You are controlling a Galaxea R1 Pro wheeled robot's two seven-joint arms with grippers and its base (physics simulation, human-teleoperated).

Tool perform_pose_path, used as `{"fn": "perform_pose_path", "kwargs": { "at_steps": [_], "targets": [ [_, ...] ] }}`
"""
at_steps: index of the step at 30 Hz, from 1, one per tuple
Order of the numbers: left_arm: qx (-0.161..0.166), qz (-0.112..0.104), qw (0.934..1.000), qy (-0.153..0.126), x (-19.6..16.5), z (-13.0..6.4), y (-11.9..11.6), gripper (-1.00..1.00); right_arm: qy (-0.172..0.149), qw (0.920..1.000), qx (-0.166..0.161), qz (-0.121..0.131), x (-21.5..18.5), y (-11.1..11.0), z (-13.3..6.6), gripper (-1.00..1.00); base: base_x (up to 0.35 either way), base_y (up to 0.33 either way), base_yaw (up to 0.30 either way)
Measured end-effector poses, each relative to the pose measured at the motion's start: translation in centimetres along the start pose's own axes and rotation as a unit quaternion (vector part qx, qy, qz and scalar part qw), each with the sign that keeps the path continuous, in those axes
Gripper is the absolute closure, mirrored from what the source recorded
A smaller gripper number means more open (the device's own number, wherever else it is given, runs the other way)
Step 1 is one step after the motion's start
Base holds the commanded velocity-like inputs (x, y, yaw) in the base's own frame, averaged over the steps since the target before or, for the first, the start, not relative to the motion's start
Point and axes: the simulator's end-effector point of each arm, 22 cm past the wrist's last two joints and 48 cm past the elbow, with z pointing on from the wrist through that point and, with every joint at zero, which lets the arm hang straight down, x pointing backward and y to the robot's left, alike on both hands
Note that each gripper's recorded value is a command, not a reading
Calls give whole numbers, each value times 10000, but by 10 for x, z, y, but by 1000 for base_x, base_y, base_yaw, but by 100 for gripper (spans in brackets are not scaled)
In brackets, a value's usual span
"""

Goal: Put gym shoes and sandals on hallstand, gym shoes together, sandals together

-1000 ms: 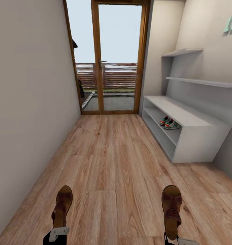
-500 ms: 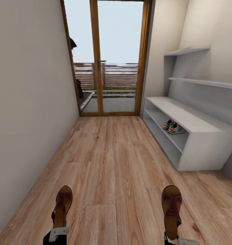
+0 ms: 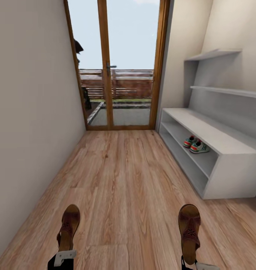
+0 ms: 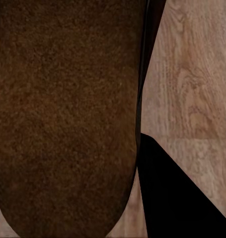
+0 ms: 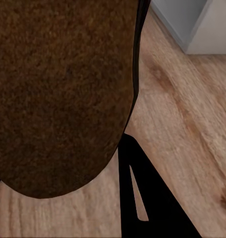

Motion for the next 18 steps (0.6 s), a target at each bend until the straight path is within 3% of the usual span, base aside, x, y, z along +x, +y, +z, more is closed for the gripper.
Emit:
{"fn": "perform_pose_path", "kwargs": {
  "at_steps": [18],
  "targets": [
    [-1, 0, 10000, -1, 0, 0, 0, 100, -2, 10000, 10, 4, 0, 0, 0, 100, 339, 99, 0]
  ]
}}
